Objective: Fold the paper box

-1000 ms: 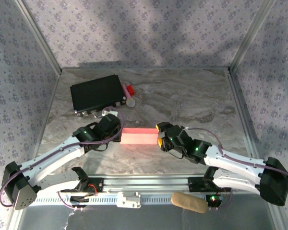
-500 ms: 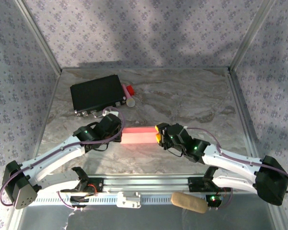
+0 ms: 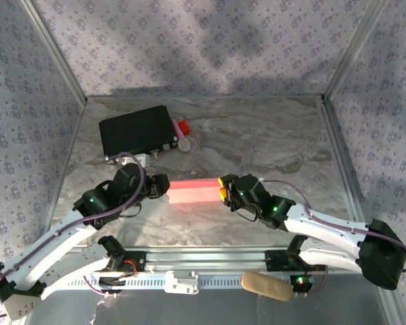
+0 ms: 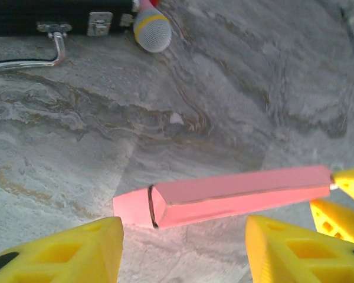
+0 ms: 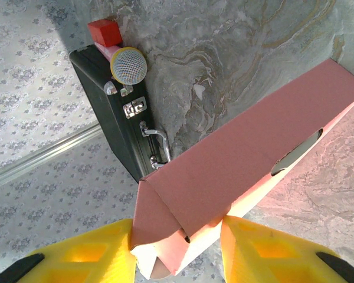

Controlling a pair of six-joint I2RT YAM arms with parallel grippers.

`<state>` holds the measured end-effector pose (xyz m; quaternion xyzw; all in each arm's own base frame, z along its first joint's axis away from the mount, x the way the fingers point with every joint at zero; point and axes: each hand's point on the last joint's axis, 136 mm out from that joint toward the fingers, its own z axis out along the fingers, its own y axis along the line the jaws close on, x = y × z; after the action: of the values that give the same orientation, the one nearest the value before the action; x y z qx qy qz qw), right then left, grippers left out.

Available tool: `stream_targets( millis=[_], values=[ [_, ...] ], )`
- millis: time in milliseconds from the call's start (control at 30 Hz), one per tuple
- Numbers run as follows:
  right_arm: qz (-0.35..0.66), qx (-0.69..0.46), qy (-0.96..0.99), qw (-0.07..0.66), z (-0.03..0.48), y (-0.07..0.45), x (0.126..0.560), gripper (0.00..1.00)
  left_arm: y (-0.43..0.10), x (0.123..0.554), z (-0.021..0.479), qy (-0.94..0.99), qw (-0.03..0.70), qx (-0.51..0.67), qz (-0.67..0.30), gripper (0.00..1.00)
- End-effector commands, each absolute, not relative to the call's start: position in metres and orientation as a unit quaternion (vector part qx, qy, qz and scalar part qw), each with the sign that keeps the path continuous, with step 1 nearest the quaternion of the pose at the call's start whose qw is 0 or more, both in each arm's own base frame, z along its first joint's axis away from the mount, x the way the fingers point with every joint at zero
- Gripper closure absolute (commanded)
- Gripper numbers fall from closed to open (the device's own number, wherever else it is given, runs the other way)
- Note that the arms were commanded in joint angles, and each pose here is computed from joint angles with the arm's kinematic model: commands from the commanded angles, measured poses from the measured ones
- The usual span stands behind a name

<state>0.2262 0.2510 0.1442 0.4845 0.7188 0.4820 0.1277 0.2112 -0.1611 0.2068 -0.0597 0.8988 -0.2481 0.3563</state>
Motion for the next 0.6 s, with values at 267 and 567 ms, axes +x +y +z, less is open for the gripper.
stream_targets(
  millis=[267, 567],
  values=[
    [0.434, 0.487, 0.747, 0.132, 0.115, 0.240, 0.221, 0.60, -0.178, 0.234, 0.181, 0.886, 0.297, -0.169, -0.315, 0.46],
    [0.431, 0.485, 0.749, 0.131, 0.113, 0.240, 0.220, 0.61, -0.171, 0.226, 0.158, 0.890, 0.280, -0.187, -0.306, 0.58]
  ],
)
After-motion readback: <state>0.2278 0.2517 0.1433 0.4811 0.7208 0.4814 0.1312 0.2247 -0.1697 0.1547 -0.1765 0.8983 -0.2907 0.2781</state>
